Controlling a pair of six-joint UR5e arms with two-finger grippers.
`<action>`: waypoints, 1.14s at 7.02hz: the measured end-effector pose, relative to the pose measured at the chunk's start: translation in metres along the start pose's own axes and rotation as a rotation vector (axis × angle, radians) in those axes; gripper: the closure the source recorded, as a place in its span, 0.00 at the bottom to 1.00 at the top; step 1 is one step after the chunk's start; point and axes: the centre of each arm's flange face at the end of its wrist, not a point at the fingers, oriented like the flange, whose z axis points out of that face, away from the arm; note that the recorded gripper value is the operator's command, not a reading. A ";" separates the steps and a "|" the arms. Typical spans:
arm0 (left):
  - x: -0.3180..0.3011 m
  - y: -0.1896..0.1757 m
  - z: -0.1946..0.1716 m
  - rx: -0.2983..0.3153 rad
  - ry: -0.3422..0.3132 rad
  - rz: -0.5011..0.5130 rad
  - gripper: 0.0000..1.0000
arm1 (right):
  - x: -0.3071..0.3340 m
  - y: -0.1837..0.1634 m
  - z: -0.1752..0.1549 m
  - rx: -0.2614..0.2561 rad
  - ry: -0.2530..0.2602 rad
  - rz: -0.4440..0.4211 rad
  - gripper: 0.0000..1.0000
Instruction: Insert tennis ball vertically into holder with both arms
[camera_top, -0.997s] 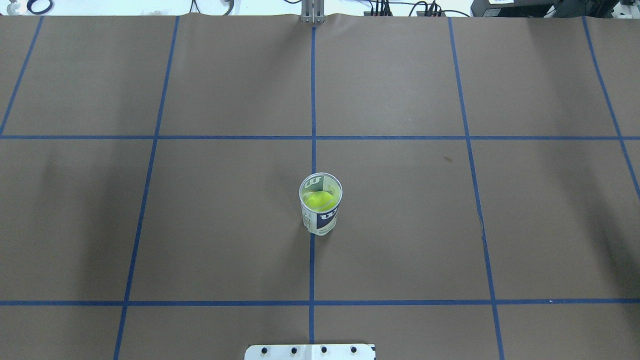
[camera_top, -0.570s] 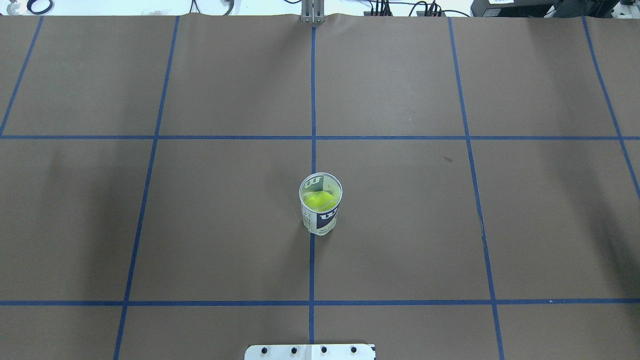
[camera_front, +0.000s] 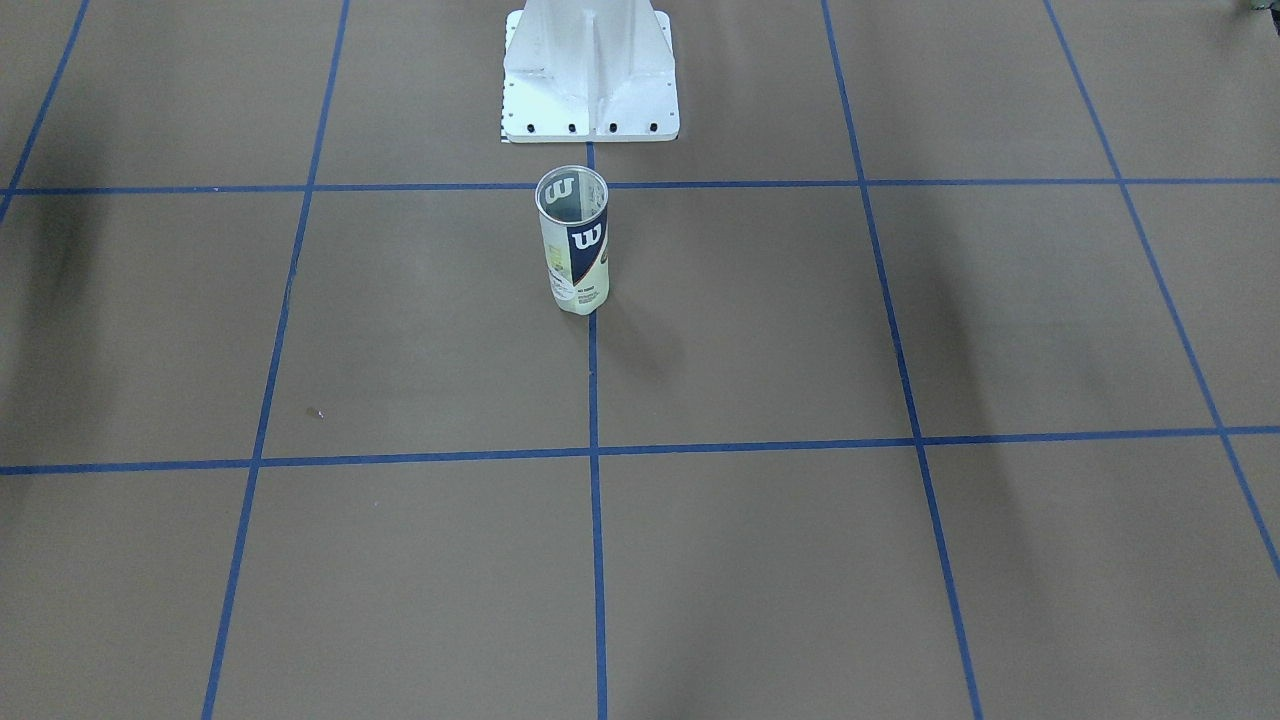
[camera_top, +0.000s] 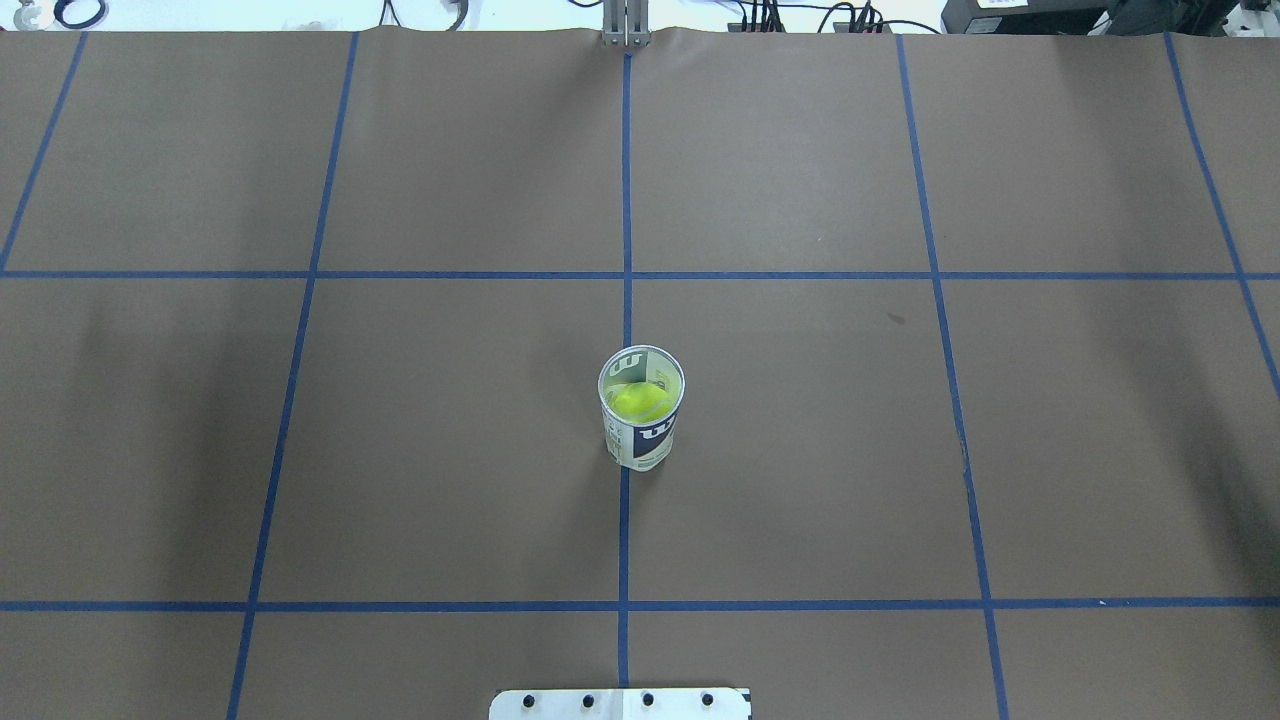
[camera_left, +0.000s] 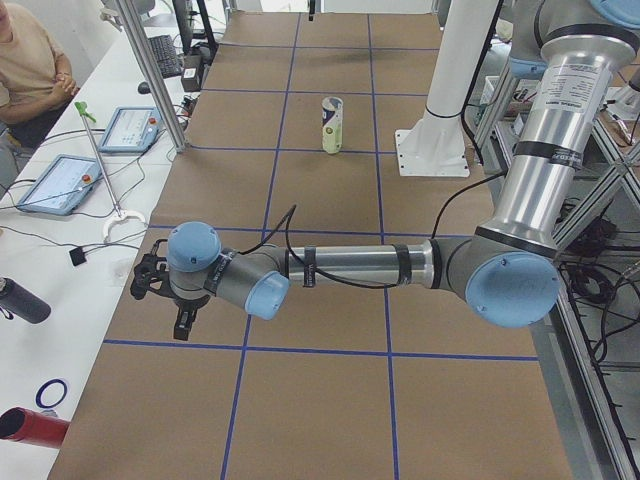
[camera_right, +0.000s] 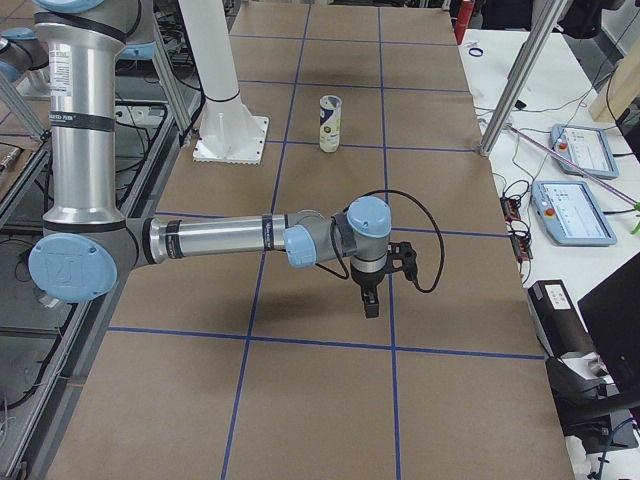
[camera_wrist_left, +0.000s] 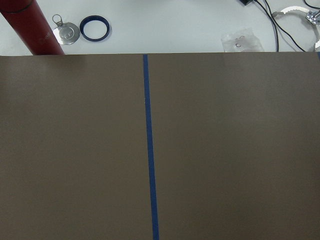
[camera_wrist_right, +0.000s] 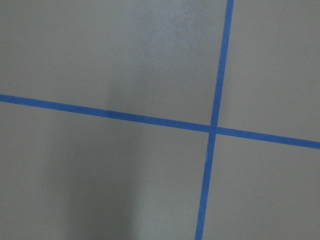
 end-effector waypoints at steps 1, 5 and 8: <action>0.004 0.008 0.011 -0.033 -0.007 0.014 0.00 | 0.000 0.000 0.000 0.000 0.000 -0.001 0.01; -0.007 0.050 0.020 -0.213 -0.020 0.040 0.00 | 0.002 0.001 0.002 -0.005 0.000 0.005 0.01; -0.024 0.093 -0.018 -0.287 -0.029 0.028 0.00 | 0.005 0.004 0.006 -0.017 -0.010 0.012 0.01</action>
